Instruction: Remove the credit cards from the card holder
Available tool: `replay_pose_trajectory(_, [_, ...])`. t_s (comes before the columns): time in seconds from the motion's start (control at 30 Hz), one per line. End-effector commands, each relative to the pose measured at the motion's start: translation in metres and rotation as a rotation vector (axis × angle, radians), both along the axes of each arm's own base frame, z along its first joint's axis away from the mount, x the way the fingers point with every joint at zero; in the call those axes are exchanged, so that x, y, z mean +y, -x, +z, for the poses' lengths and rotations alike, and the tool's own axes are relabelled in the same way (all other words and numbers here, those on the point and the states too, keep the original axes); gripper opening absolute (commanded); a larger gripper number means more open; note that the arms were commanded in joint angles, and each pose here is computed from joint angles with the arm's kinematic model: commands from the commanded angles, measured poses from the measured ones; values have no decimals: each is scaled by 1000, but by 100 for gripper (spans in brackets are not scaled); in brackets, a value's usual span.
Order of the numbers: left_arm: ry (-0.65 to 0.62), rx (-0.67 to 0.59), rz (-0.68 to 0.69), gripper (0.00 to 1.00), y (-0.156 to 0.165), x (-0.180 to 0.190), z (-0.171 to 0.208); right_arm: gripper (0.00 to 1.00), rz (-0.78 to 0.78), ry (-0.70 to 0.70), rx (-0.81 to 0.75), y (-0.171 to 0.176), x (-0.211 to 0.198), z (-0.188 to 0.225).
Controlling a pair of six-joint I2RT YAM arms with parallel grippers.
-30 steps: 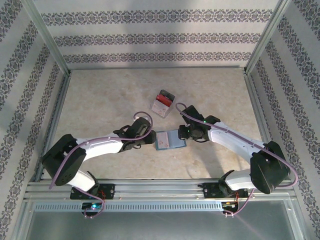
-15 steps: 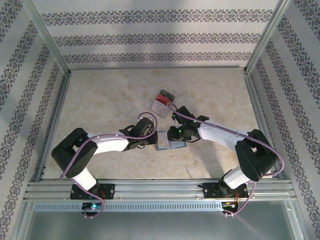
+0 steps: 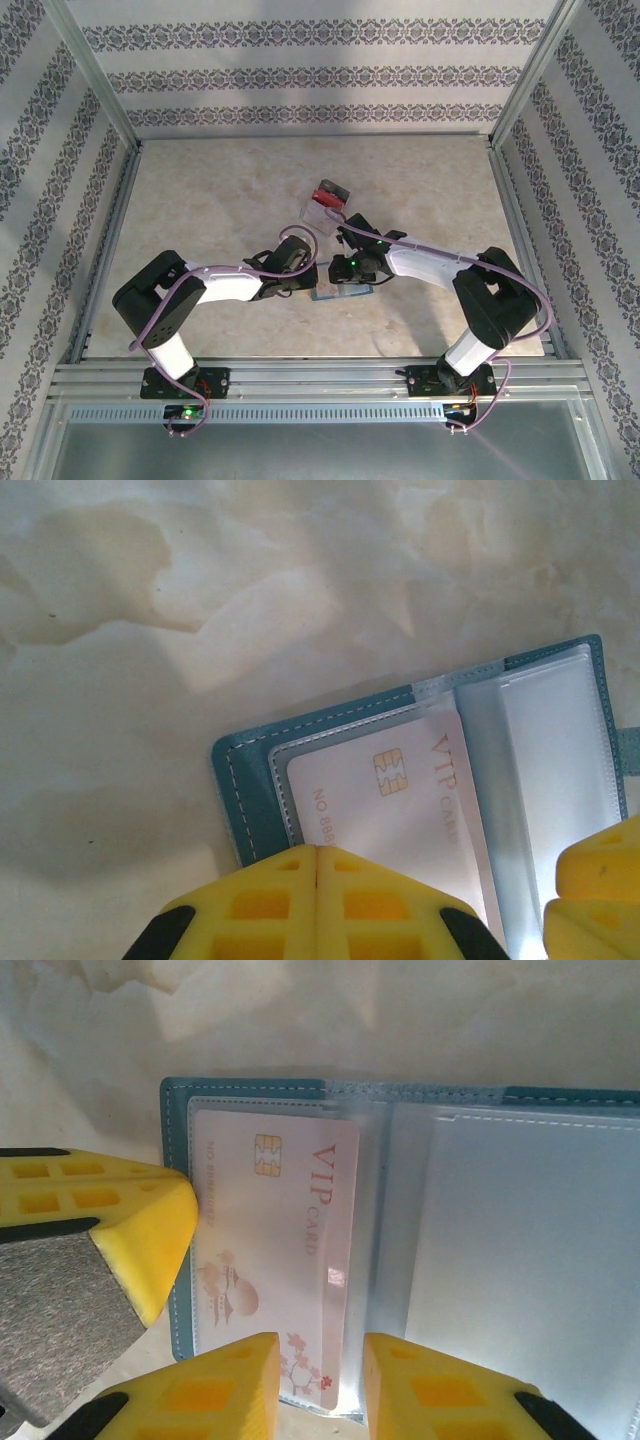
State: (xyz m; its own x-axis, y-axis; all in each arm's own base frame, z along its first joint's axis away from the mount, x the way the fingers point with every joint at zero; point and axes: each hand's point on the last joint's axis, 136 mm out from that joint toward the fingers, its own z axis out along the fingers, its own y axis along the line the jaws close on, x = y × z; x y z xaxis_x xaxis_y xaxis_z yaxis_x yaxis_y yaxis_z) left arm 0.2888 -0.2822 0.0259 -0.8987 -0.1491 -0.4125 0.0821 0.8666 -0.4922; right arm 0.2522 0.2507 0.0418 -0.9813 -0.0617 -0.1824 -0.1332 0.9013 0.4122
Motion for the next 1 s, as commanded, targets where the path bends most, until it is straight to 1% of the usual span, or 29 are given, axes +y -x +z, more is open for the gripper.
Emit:
replay_pose_trajectory(0.0, [4, 13, 14, 5, 0, 1, -2, 29, 0, -33, 1, -3, 11, 5])
replay_pose_trajectory(0.3, [-4, 26, 18, 5, 3, 5, -5, 32, -5, -58, 22, -2, 14, -1])
replay_pose_trajectory(0.47, [-5, 29, 18, 5, 3, 5, -6, 34, -9, -49, 33, -2, 12, -6])
replay_pose_trajectory(0.97, [-13, 41, 20, 5, 5, 7, -9, 34, -19, -52, 63, 0, 10, -19])
